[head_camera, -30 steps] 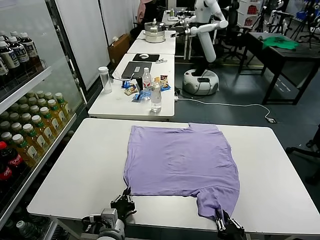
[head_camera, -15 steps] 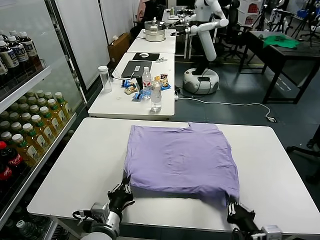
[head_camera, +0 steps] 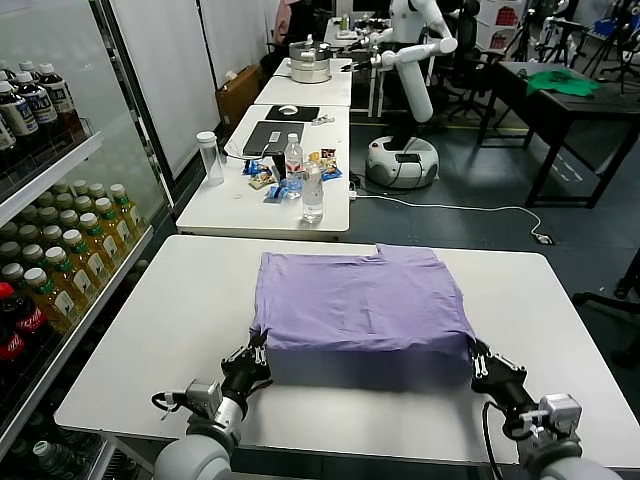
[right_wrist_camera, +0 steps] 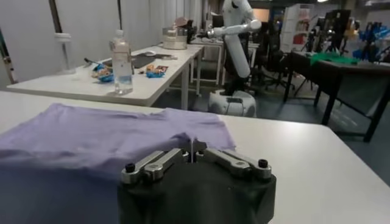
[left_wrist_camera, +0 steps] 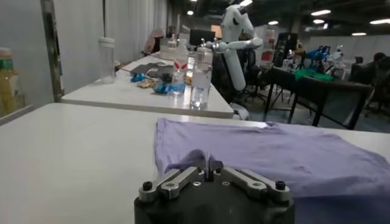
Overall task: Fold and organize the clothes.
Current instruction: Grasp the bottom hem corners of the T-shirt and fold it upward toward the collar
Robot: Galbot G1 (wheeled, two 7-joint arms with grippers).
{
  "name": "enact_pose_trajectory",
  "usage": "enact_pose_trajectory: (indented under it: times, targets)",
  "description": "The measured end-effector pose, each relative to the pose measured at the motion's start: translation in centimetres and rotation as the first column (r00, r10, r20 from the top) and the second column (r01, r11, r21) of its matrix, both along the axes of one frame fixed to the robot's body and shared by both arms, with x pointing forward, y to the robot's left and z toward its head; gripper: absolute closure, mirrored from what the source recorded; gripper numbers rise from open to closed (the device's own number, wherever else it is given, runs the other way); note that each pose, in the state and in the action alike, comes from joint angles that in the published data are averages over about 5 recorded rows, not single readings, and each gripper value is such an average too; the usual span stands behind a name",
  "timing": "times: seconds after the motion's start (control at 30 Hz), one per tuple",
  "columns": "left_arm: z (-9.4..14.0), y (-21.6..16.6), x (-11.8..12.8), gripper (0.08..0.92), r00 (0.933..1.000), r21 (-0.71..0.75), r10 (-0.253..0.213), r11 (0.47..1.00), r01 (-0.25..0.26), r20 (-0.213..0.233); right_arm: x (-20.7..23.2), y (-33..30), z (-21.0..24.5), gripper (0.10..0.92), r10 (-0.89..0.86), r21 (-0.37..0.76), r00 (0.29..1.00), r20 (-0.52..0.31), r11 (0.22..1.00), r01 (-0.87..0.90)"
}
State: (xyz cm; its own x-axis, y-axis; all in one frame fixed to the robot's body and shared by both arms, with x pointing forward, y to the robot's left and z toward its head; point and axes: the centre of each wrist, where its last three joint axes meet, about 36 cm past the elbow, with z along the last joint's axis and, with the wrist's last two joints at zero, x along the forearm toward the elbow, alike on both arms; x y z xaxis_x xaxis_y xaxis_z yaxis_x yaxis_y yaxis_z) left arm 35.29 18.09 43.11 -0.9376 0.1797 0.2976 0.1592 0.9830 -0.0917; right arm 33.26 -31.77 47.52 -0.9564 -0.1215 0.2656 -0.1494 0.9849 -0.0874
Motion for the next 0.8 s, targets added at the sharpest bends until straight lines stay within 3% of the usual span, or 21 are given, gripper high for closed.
enact_pose_trajectory:
  times: [0.5, 0.6, 0.8]
  targets:
    - [-2.1, -0.6, 4.5, 0.889, 0.9999, 0.088, 0.01, 0.996, -0.011, 0.013, 4.4, -0.1, -2.3, 0.884, 0.007, -0.069, 1.0, -0.013, 0.998, -0.008]
    - [-2.5, -0.8, 5.1, 0.858, 0.9998, 0.1, 0.013, 0.995, -0.014, 0.012, 4.6, 0.3, -2.6, 0.822, 0.018, -0.08, 1.0, -0.013, 0.997, -0.019]
    - [-2.8, -0.9, 5.6, 0.698, 0.9995, 0.116, 0.025, 0.993, -0.027, 0.018, 4.5, 0.6, -2.9, 0.65, 0.027, -0.098, 1.0, 0.009, 0.995, -0.026]
